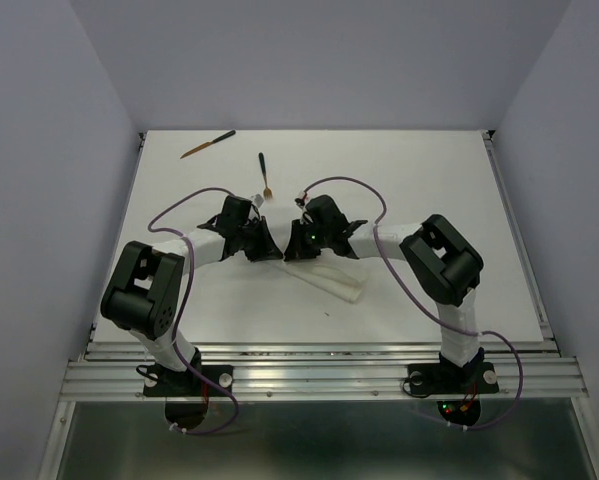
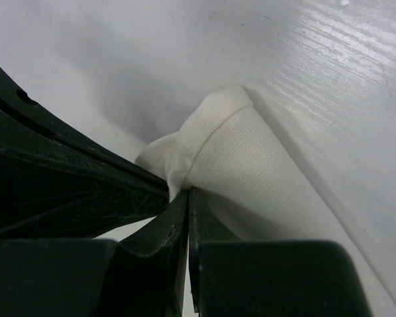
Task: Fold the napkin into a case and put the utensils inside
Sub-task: Grasp the top corner of the smaller rectangle folded napkin from the folded napkin.
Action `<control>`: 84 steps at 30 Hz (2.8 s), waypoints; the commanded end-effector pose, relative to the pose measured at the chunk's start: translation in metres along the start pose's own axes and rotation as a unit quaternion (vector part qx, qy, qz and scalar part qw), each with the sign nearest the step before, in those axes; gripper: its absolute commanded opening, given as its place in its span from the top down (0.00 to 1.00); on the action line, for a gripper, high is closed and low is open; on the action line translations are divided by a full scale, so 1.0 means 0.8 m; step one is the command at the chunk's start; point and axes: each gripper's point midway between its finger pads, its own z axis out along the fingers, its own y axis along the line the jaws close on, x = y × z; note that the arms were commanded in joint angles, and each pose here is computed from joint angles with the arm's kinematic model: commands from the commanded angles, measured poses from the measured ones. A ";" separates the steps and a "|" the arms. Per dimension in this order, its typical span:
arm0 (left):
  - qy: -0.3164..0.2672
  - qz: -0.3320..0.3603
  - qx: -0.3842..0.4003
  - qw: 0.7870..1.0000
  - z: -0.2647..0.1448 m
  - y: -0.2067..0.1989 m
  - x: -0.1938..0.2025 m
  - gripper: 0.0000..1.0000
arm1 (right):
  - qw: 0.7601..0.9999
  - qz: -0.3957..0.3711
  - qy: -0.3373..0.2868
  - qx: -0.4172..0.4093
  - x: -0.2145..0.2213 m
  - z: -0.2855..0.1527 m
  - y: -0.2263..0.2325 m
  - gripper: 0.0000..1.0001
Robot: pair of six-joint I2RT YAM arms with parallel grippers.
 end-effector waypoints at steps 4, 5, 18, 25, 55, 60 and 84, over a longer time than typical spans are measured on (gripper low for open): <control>-0.018 0.022 0.045 0.999 -0.011 -0.036 -0.022 1.00 | 0.998 0.021 0.016 0.050 0.019 0.028 -0.021 0.94; -0.018 0.022 0.047 0.999 -0.012 -0.037 -0.022 1.00 | 0.997 0.025 0.018 0.075 0.022 0.031 -0.034 0.94; -0.017 0.026 0.091 0.995 -0.020 -0.059 -0.022 1.00 | 0.988 0.020 0.008 0.155 0.023 0.019 -0.072 0.93; -0.041 0.021 0.129 0.991 -0.024 -0.064 -0.024 1.00 | 0.989 0.013 0.006 0.147 0.021 0.015 -0.066 0.94; -0.050 0.023 0.107 0.993 -0.026 -0.042 -0.016 1.00 | 0.992 0.027 -0.101 0.073 -0.048 -0.032 0.009 0.90; -0.050 0.022 0.105 0.993 -0.026 -0.040 -0.016 1.00 | 0.994 0.027 -0.093 0.056 -0.044 -0.027 0.014 0.90; -0.048 0.021 0.112 0.992 -0.025 -0.043 -0.017 1.00 | 0.997 0.054 -0.025 -0.049 -0.005 0.016 0.035 0.91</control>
